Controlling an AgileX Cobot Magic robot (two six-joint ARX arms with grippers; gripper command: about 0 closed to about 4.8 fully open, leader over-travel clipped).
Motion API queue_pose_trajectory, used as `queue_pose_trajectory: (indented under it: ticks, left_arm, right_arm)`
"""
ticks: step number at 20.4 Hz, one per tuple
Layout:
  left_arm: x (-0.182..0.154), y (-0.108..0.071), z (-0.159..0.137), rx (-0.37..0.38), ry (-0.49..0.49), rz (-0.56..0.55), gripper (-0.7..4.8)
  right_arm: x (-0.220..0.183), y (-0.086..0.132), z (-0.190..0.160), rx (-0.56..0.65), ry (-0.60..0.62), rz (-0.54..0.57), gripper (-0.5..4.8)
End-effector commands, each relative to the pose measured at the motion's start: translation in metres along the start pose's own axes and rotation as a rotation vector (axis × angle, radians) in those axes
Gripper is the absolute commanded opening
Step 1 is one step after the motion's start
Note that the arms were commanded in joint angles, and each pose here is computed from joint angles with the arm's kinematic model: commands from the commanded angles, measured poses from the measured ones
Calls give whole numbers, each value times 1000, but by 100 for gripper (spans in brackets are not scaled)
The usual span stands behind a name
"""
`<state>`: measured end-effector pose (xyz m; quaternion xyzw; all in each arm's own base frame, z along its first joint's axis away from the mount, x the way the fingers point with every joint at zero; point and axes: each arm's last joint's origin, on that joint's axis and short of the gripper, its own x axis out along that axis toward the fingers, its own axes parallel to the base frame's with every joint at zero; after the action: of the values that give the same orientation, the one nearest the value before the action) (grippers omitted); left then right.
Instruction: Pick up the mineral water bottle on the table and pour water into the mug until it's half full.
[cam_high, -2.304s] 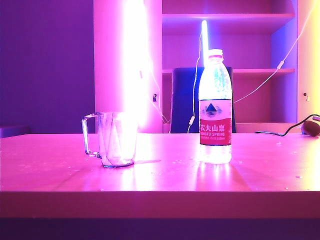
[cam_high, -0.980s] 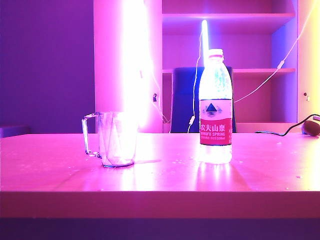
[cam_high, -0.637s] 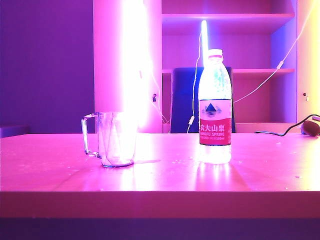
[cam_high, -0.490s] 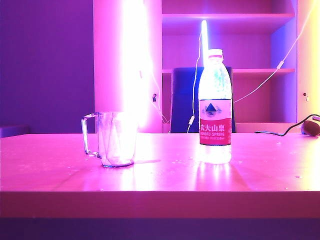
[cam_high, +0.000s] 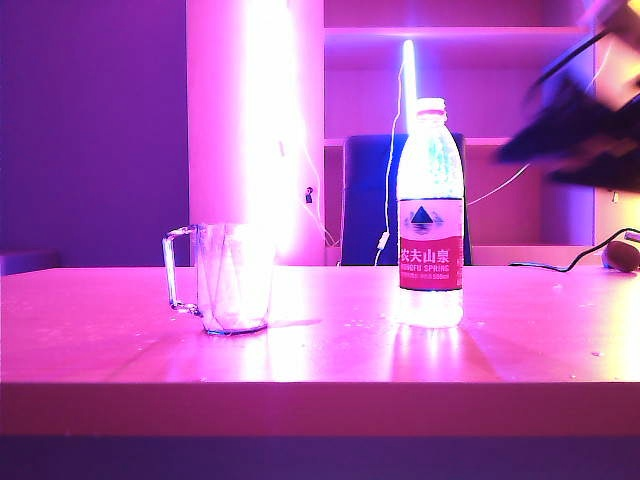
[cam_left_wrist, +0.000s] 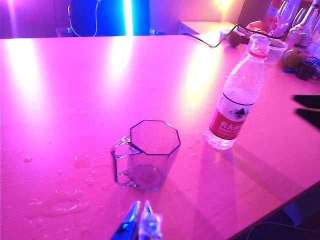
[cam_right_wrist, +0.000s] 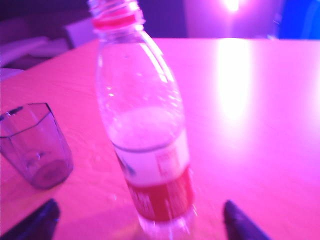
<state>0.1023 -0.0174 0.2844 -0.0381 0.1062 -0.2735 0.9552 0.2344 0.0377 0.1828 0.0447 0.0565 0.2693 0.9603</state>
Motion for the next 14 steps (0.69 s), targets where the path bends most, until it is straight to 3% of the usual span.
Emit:
queue_pose_trajectory:
  ticks: [1, 5, 14]
  left_arm:
    - [-1, 0, 1, -1, -3, 0, -5]
    - [-1, 0, 1, -3, -1, -2, -5]
    - [-1, 0, 0, -4, 2, -2, -5]
  right_arm:
    - [23, 2, -11, -66, -138, 49, 479]
    - [57, -2, -33, -64, -116, 57, 479]
    - [119, -9, -43, -32, -27, 93, 479]
